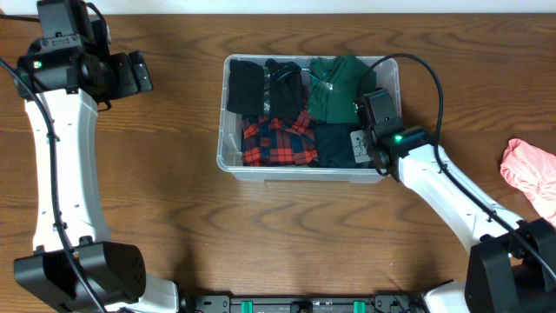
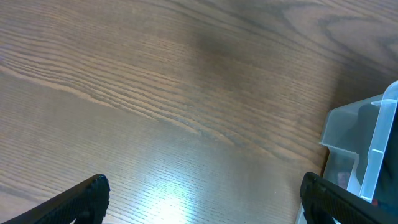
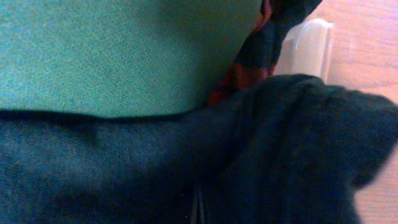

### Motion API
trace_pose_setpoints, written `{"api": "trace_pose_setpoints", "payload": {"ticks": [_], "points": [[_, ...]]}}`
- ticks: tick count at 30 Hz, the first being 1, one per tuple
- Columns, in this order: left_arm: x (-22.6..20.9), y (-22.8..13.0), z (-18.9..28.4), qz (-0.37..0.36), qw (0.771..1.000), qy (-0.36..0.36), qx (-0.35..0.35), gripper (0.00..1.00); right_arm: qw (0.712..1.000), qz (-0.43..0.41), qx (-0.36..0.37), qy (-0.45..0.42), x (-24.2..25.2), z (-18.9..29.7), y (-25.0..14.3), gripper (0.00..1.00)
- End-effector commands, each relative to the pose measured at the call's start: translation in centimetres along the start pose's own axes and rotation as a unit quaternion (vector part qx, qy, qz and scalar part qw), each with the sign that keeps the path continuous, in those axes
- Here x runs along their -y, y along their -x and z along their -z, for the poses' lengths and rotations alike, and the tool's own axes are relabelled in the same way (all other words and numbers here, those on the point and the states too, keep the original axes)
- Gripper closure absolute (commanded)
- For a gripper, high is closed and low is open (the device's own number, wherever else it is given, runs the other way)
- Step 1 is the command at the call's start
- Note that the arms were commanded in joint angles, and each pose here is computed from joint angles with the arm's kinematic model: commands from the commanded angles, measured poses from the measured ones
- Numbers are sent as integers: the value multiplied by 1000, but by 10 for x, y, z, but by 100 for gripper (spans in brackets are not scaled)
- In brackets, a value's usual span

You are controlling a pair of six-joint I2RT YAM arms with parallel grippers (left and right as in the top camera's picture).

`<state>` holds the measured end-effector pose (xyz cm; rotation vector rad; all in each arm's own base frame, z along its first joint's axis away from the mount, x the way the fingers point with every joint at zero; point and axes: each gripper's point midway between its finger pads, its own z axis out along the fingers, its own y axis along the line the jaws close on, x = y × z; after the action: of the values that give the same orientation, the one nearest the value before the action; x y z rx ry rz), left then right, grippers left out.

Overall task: Pack container
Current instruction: 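Lower the navy garment into the bin's front-right area and release, then move the right gripper to the pink garment and grasp it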

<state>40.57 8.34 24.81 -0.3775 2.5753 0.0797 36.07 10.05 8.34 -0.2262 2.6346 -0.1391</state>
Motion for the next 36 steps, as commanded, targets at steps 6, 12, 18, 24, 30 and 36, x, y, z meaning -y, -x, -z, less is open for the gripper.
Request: {"api": "trace_pose_setpoints", "payload": {"ticks": [6,12,18,24,30,36], "points": [[-1,4,5,3,1000,1,7,2,998,-22,42,40,0,76,60,28],[-1,4,5,3,1000,1,7,2,996,-62,53,40,27,131,74,1],[-1,4,5,3,1000,1,7,2,984,-172,37,4,83,151,54,1],[-1,4,5,3,1000,1,7,2,929,-362,-20,-67,165,157,2,1],[-1,4,5,3,1000,1,7,2,869,-478,-44,-121,228,154,-42,3],[-1,4,5,3,1000,1,7,2,872,-470,-64,-124,263,129,-74,4]]}}
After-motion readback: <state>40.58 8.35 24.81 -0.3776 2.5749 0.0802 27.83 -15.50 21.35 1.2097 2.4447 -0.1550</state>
